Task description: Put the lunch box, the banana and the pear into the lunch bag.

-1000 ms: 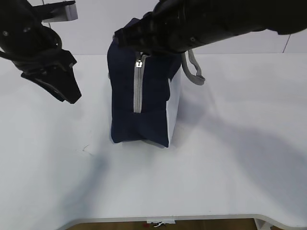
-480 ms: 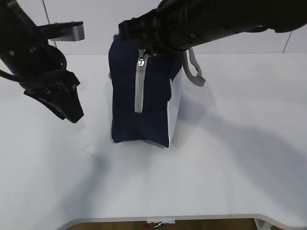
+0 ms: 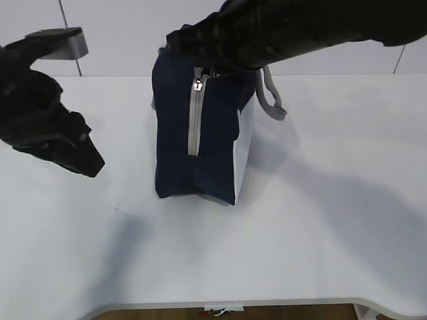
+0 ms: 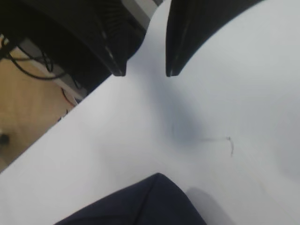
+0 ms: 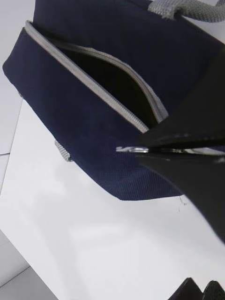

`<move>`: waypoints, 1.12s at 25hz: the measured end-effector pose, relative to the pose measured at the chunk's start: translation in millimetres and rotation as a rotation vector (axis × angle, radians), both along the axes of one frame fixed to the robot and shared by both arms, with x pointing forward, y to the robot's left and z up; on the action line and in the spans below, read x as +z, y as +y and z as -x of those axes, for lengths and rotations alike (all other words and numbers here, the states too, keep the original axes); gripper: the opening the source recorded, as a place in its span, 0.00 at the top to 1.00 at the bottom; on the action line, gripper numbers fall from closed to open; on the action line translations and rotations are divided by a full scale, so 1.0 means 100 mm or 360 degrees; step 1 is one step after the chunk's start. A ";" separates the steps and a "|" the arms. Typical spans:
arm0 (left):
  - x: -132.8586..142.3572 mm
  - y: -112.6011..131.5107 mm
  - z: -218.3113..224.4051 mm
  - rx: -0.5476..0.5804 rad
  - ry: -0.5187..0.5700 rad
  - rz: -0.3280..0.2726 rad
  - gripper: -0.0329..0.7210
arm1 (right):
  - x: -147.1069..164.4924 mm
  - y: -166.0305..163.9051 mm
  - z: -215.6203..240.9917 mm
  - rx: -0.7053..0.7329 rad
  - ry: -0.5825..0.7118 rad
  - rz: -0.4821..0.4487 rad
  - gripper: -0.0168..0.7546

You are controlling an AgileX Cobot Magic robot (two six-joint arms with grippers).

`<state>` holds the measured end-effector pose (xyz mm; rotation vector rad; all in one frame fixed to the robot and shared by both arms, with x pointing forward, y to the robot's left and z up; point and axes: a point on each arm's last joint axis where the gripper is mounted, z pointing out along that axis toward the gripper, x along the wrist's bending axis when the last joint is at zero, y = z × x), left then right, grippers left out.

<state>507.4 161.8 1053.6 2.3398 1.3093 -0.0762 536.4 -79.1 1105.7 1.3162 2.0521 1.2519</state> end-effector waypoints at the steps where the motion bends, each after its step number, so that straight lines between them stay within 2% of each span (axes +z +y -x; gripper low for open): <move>1: -0.01 0.03 0.06 0.0035 -0.0080 0.0022 0.67 | 0.00 0.00 0.00 0.0000 0.0000 0.0000 0.96; 4: -0.06 0.11 0.24 0.0113 -0.0344 0.0088 0.67 | 0.00 0.00 0.00 0.0000 -0.0001 0.0002 0.96; 9: -0.26 0.15 0.56 0.0131 -0.0740 0.0162 0.67 | 0.00 0.00 0.00 0.0001 -0.0004 0.0005 0.96; 12: -0.43 0.14 0.67 0.0123 -0.0783 0.0150 0.67 | 0.00 0.00 0.00 0.0001 -0.0004 0.0005 0.96; 17: -0.50 0.12 0.61 0.0179 -0.0825 0.0153 0.67 | 0.00 0.00 0.00 0.0001 -0.0004 0.0005 0.96; 22: -0.54 0.09 0.54 0.0333 -0.0812 0.0229 0.66 | 0.00 0.00 0.00 0.0001 -0.0004 0.0005 0.96; 24: -0.53 0.04 0.55 0.0296 -0.0871 0.0225 0.66 | 0.00 0.00 0.00 0.0001 -0.0004 0.0005 0.96; 28: -0.47 -0.13 0.60 0.0094 -0.1085 0.0217 0.65 | 0.00 0.00 0.00 0.0001 -0.0004 0.0005 0.96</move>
